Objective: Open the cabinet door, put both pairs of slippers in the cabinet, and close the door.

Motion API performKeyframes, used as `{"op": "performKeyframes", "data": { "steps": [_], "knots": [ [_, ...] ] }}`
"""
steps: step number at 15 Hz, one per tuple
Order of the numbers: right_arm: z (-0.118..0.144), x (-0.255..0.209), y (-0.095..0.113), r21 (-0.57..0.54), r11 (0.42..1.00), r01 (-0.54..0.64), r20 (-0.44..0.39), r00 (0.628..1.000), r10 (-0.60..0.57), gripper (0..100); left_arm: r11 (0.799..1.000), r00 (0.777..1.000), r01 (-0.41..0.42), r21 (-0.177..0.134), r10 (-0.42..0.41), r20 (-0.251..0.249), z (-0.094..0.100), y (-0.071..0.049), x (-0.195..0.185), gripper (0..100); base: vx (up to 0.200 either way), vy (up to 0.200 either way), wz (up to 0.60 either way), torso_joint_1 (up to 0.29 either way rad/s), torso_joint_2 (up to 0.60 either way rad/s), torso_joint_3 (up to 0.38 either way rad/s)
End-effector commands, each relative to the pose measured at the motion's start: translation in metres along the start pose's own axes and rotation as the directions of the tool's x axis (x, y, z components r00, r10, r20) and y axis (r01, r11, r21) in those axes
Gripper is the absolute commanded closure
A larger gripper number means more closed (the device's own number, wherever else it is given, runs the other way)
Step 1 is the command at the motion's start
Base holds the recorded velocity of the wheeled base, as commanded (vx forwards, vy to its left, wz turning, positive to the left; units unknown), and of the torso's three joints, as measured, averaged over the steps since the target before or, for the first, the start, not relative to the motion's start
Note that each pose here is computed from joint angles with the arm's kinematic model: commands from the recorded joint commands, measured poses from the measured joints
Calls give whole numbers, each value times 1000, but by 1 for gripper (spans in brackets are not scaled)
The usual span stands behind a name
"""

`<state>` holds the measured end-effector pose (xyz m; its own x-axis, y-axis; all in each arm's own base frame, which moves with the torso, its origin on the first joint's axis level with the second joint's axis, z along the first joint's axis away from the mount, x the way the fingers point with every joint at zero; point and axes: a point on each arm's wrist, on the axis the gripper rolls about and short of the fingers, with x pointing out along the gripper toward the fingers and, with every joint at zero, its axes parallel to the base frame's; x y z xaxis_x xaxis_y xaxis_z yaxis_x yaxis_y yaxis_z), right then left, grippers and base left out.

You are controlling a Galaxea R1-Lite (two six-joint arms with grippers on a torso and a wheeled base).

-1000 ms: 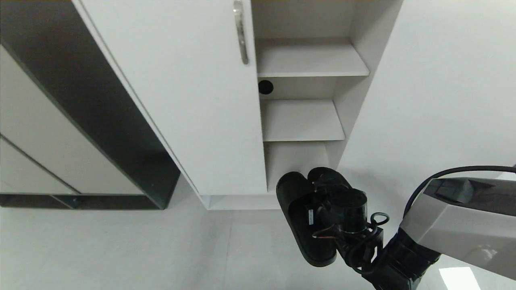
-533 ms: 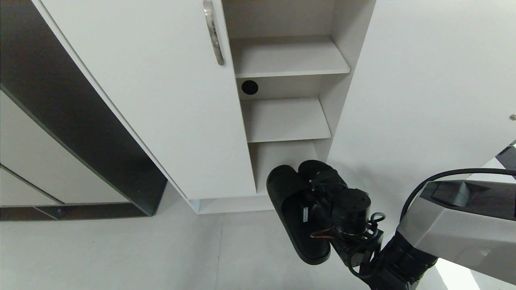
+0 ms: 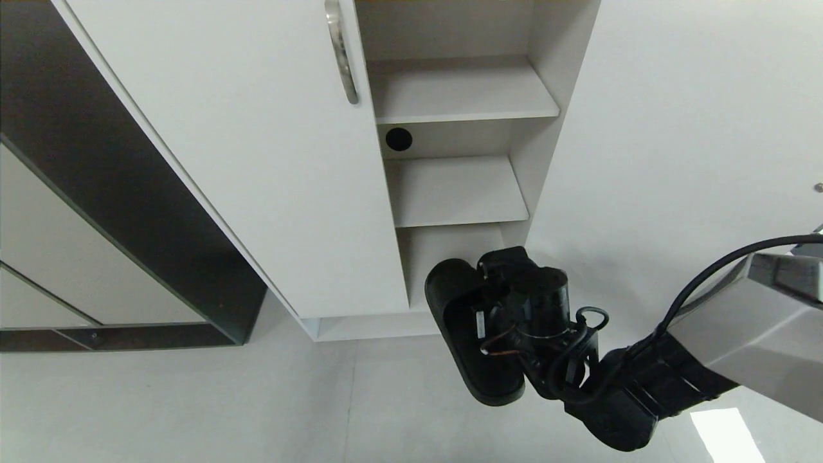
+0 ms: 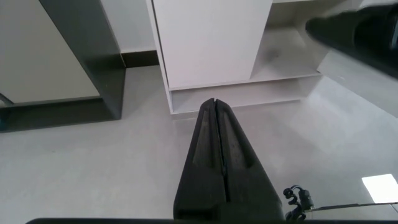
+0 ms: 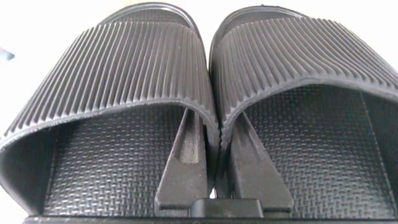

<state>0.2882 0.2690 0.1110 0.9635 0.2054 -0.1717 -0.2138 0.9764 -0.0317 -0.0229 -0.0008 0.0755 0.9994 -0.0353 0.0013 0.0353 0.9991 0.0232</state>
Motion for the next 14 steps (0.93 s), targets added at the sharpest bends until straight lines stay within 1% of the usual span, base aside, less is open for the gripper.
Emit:
{"op": "performKeyframes", "data": {
  "steps": [1,3,5,8,10,14],
  "knots": [
    [30,-5,10,56,997,55,61,996,-58,100,1000,1000,0,0,0,-1,0,0,0,100,0,0,0,0,0,0],
    [16,1,16,37,997,71,35,997,-72,100,1000,1000,0,1,0,-1,0,0,0,100,0,0,0,0,0,0],
    [14,5,19,44,996,73,44,996,-75,100,1000,1000,0,1,0,-1,0,0,0,100,200,0,0,5,-2,0],
    [19,4,19,54,993,105,68,992,-109,100,1000,1000,0,1,0,-1,0,0,0,100,200,0,0,2,2,4],
    [20,3,20,59,993,104,78,991,-108,100,1000,1000,0,1,0,-1,0,0,0,100,200,0,0,-5,2,5],
    [17,3,21,53,993,102,71,992,-105,100,1000,1000,0,0,0,-1,0,0,0,100,200,0,0,6,1,0]
  ]
}}
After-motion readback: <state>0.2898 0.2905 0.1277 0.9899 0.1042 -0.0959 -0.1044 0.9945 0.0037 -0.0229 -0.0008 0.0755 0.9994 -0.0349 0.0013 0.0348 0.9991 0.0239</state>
